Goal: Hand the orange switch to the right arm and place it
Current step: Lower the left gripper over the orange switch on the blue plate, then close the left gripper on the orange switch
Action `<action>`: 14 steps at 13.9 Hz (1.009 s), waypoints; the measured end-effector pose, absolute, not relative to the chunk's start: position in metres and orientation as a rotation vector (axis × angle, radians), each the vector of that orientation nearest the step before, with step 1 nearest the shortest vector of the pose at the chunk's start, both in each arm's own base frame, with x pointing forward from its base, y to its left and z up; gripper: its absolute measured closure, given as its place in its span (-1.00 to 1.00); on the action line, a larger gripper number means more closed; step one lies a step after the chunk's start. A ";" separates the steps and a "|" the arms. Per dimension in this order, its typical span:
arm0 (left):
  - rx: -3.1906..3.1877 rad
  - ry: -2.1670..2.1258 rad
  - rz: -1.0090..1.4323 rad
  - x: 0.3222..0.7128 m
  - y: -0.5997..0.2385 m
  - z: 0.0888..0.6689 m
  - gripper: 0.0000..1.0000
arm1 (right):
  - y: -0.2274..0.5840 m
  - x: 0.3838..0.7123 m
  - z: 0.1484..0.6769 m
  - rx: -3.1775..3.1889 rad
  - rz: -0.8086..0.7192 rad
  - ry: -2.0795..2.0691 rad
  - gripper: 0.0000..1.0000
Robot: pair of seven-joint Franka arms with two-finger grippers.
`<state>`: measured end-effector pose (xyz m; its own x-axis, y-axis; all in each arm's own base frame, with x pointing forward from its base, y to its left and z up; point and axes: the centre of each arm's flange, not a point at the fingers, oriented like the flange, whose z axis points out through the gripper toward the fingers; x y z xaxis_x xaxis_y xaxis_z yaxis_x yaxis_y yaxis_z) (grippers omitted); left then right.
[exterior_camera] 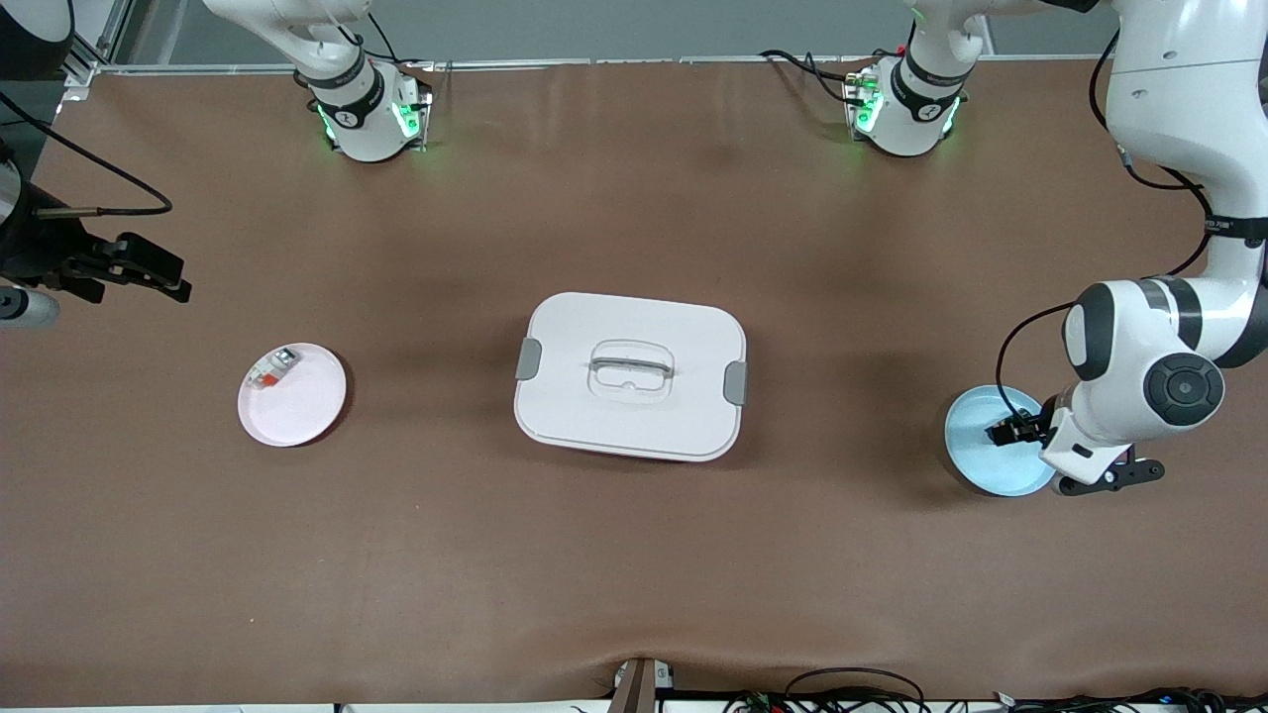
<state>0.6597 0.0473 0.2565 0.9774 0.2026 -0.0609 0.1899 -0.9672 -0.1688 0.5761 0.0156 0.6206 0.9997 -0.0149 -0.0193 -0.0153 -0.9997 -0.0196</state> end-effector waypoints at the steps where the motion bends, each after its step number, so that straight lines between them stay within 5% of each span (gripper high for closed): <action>1: -2.963 -0.307 0.110 0.659 0.053 0.251 -1.00 | 0.016 0.576 0.621 -3.122 0.030 0.023 -1.00; 14: -2.992 -0.390 0.121 0.649 0.057 0.210 -1.00 | 0.012 0.576 0.621 -3.122 0.027 0.033 -1.00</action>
<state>0.6489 0.0566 0.2096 0.9635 0.2599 -0.0635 0.2502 -0.9594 -0.1306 0.5762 0.0125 0.6213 0.9996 -0.0207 -0.0178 -0.0211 -0.9996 -0.0194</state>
